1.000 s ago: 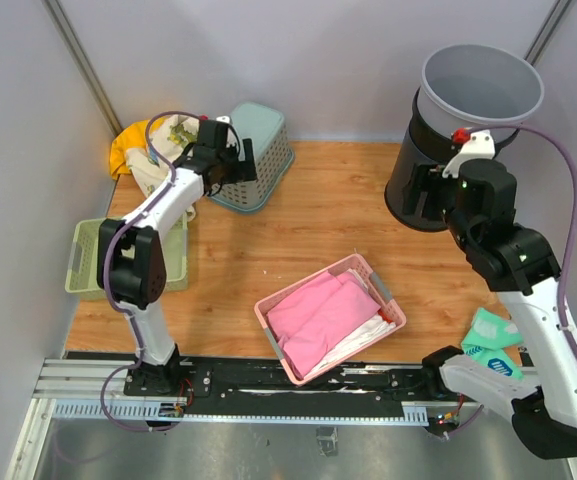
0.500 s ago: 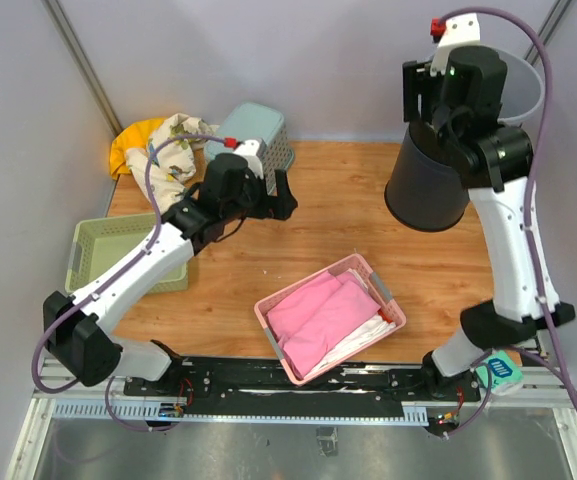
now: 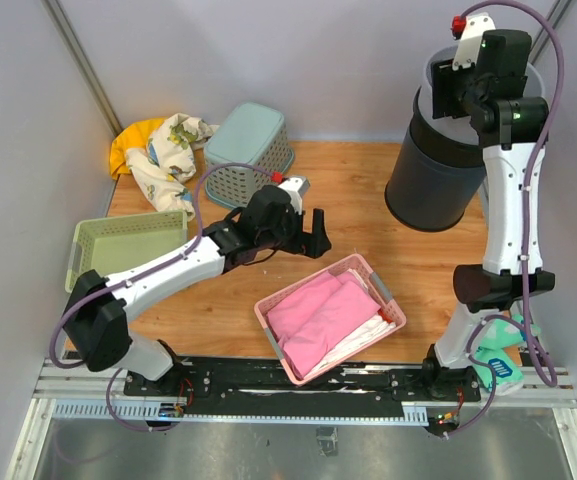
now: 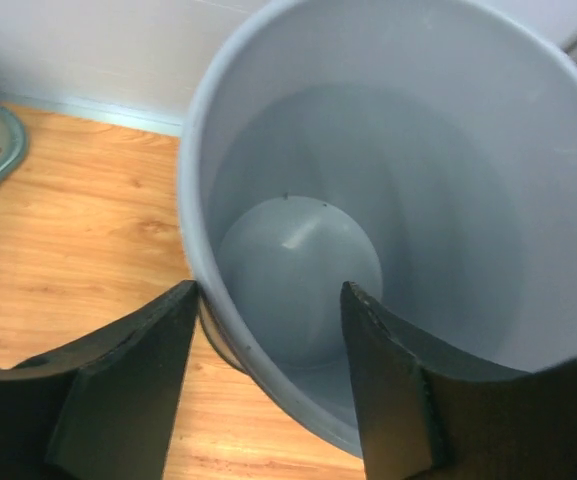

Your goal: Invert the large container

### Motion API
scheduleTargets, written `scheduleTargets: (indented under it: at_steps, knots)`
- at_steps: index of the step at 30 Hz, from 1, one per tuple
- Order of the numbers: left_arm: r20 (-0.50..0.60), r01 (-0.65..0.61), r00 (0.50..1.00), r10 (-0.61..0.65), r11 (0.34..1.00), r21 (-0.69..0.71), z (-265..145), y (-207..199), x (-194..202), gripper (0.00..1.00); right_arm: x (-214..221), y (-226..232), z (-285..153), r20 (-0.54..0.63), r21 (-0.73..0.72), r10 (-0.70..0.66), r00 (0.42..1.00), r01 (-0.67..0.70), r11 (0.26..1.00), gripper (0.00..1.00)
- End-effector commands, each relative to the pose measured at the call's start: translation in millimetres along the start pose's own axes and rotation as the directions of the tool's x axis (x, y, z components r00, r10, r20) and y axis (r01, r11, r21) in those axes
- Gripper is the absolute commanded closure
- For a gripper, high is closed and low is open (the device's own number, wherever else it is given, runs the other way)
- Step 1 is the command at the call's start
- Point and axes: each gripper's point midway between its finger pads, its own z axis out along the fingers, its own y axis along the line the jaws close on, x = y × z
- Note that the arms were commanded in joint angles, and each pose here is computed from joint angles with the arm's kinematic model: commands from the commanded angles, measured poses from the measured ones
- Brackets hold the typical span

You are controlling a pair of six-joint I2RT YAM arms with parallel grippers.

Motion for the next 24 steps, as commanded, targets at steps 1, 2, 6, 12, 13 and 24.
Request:
scheduleTargets:
  at_steps: [1, 2, 6, 12, 13, 24]
  knots:
    - [0.022, 0.012, 1.0, -0.013, 0.999, 0.052, 13, -18, -7, 0.01, 5, 13, -4, 0.004, -0.149, -0.056, 0.998, 0.056, 0.987, 0.48]
    - [0.024, 0.019, 1.0, -0.021, 0.998, 0.059, 15, -21, -9, 0.01, 6, 17, -5, 0.005, -0.174, -0.072, 0.997, 0.072, 0.982, 0.51]
    - [0.052, 0.057, 0.997, -0.062, 0.995, 0.081, 20, -29, -19, 0.01, 18, 30, -5, -0.008, -0.26, -0.131, 0.991, 0.125, 0.958, 0.49]
    - [0.084, 0.05, 0.995, -0.059, 0.993, 0.108, 24, -46, -48, 0.01, 29, 40, 0, -0.026, -0.322, -0.161, 0.987, 0.144, 0.936, 0.61]
    - [0.08, 0.048, 0.995, -0.057, 0.993, 0.112, 26, -48, -51, 0.01, 29, 41, 0, -0.027, -0.325, -0.161, 0.987, 0.143, 0.935, 0.65]
    - [0.12, 0.074, 0.987, -0.103, 0.971, 0.229, 34, -89, -98, 0.01, -14, 27, -55, 0.095, -0.211, -0.067, 0.993, 0.086, 0.974, 1.0]
